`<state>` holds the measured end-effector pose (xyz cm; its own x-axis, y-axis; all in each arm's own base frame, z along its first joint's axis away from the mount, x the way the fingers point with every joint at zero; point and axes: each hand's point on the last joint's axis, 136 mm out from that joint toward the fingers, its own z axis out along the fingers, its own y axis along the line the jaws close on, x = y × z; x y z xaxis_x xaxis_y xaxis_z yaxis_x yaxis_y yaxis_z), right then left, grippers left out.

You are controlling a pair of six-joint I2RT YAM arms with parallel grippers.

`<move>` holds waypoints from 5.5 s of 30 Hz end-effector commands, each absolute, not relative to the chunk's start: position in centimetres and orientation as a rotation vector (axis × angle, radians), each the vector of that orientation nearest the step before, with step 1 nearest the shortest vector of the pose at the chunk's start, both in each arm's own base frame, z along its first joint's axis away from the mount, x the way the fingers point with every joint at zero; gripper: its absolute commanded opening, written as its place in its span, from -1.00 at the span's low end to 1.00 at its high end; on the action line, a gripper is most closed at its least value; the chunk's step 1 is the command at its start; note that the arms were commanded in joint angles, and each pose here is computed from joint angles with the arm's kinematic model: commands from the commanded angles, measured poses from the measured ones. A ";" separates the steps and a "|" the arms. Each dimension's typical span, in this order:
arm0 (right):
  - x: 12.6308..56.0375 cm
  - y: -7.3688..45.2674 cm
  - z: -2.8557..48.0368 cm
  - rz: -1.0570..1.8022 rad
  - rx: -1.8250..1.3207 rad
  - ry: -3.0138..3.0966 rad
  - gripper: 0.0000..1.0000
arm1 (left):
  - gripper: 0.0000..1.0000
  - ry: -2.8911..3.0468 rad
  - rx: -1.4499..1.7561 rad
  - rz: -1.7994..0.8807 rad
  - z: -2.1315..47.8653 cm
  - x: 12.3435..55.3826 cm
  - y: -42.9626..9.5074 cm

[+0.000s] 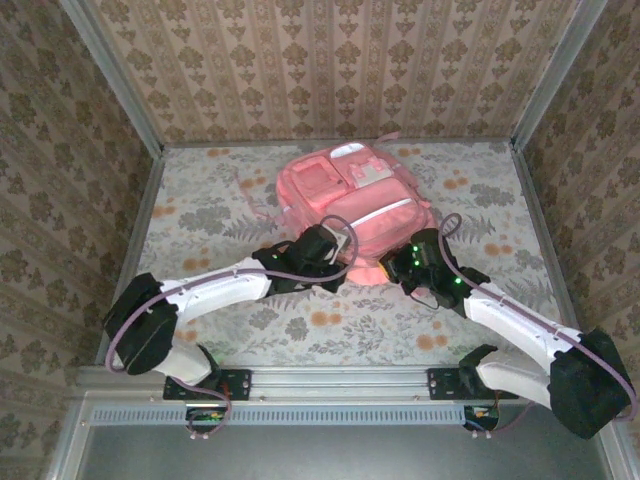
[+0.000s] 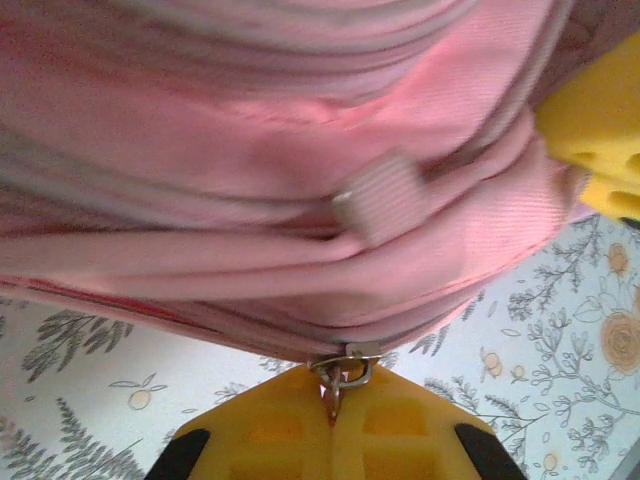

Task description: Pack the student bag

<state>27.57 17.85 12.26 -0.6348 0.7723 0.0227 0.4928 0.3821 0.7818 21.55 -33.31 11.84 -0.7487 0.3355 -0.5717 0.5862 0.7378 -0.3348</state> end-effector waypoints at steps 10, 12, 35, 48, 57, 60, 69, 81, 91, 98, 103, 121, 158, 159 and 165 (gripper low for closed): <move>27.0 15.4 14.7 1.012 1.067 2.265 0.01 | -1.00 2.394 0.670 -0.766 14.7 22.1 -34.6; 26.3 15.6 14.7 1.038 1.084 2.269 0.00 | -1.00 2.386 0.693 -0.777 14.9 21.9 -35.5; 29.0 17.3 11.4 1.112 1.170 2.209 -0.92 | -1.00 2.373 0.831 -0.807 14.3 19.9 -40.6; 28.9 16.2 11.1 1.080 1.181 2.198 -1.00 | -1.00 2.442 0.663 -0.808 12.3 21.5 -36.2; 29.0 16.1 11.0 1.074 1.185 2.200 -1.00 | -1.00 2.461 0.579 -0.811 11.8 22.2 -33.7; 29.0 16.2 11.1 1.077 1.182 2.202 -1.00 | -1.00 2.468 0.559 -0.812 11.7 22.3 -33.0; 29.1 16.3 11.3 1.082 1.174 2.203 -1.00 | -1.00 2.480 0.501 -0.796 11.3 22.8 -31.2; 29.0 16.6 11.0 1.099 1.160 2.211 -1.00 | -1.00 2.505 0.478 -0.782 10.4 23.0 -30.3; 29.0 16.9 11.4 1.119 1.139 2.210 -1.00 | -1.00 2.528 0.412 -0.740 9.7 24.3 -29.0; 28.8 18.0 11.4 1.122 1.121 2.225 -1.00 | -1.00 2.551 0.384 -0.615 8.9 25.1 -27.7; 29.0 19.2 11.7 1.134 1.098 2.236 -1.00 | -1.00 2.567 0.380 -0.540 8.3 25.4 -27.1; 28.5 21.6 11.4 1.128 1.072 2.272 -1.00 | -1.00 2.584 0.146 -0.168 7.0 28.0 -23.1; 25.1 17.4 15.0 0.891 0.291 2.304 1.00 | -1.00 2.691 -0.434 -0.200 5.7 35.8 -10.2; 25.1 17.3 15.1 0.880 0.285 2.303 1.00 | -1.00 2.690 -0.436 -0.194 5.9 36.0 -10.1; 25.1 16.2 15.8 0.809 0.277 2.273 1.00 | -0.85 2.691 -0.469 -0.181 6.1 36.3 -9.0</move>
